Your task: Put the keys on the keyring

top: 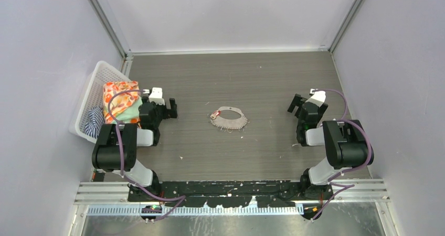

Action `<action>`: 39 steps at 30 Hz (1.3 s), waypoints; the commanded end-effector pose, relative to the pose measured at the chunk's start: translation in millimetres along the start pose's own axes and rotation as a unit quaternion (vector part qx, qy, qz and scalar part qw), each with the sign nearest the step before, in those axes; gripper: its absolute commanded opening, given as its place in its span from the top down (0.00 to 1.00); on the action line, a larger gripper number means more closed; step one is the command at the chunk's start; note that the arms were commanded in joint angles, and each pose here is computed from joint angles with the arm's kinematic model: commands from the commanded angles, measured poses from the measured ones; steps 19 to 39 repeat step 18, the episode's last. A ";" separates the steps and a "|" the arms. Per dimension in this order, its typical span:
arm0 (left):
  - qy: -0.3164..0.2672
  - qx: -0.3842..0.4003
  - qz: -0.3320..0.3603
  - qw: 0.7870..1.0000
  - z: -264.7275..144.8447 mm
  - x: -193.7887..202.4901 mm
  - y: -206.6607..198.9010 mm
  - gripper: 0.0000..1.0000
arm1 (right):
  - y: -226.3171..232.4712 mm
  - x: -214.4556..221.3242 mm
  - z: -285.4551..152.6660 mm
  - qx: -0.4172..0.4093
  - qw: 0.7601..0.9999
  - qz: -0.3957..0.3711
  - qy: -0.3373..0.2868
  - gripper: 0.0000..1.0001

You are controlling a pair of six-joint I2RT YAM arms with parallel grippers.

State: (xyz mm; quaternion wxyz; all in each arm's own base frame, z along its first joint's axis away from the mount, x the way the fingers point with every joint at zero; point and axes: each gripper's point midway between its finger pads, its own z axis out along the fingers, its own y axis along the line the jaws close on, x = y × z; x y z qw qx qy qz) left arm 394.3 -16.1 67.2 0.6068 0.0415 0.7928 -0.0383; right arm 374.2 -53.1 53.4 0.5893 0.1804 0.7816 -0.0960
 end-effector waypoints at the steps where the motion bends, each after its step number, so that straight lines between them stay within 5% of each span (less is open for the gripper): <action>1: -0.008 -0.019 0.003 1.000 -1.7 -5.0 6.4 0.00 | 4.3 -20.8 1.6 -0.007 0.999 0.019 -0.035 0.00; 39: -0.006 -0.019 0.003 1.000 -1.3 -4.5 6.3 0.00 | 4.4 -21.2 1.6 -0.007 0.999 0.019 -0.036 0.00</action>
